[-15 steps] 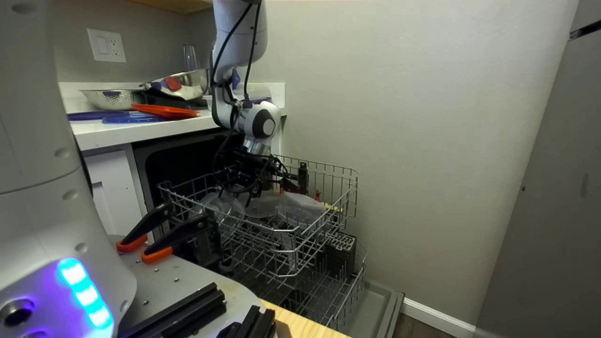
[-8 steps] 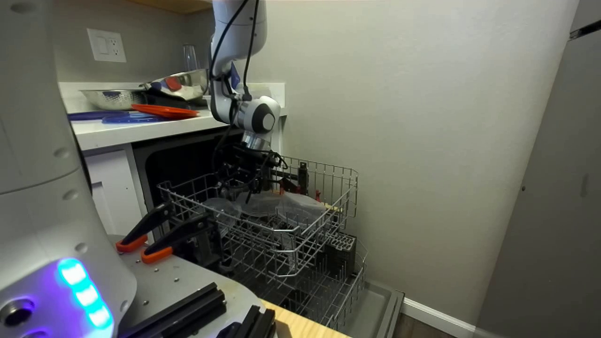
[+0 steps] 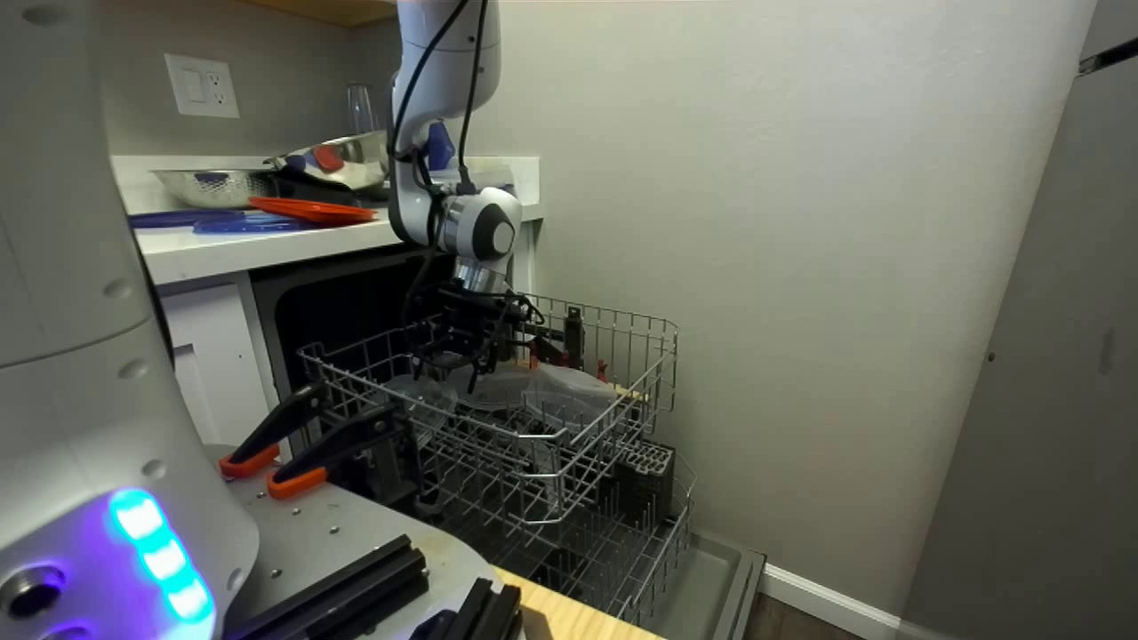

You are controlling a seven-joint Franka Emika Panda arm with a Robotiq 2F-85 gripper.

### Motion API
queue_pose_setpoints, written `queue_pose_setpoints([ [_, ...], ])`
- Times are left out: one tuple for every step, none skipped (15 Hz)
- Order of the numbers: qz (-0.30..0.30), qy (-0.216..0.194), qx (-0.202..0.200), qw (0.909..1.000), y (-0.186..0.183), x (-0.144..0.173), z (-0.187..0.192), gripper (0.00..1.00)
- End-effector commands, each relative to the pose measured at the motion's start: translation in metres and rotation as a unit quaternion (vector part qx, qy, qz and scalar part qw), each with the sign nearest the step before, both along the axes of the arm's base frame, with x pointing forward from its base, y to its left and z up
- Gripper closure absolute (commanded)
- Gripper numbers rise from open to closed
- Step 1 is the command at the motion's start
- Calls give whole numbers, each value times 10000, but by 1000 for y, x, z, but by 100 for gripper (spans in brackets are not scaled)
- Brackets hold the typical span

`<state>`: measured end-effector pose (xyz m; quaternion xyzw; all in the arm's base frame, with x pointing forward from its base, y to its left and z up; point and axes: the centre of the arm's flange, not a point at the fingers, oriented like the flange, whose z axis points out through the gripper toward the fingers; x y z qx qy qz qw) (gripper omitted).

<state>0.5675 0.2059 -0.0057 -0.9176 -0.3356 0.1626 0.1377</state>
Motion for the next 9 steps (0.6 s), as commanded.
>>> queue_pose_setpoints([
  [13,-5,-8,10000,0,0,0,0],
  [19,-8,-11,10000,0,0,0,0],
  [19,-9,-13,10000,0,0,0,0],
  [37,-30,-29,10000,3,1,-5,0],
  [52,-58,-33,10000,6,2,-9,0],
  [67,-67,-12,10000,9,2,-12,0],
  [102,-71,11,9999,12,1,-15,0],
  [130,-77,17,9999,14,0,-17,0],
  [161,-75,11,9998,17,-1,-19,0],
])
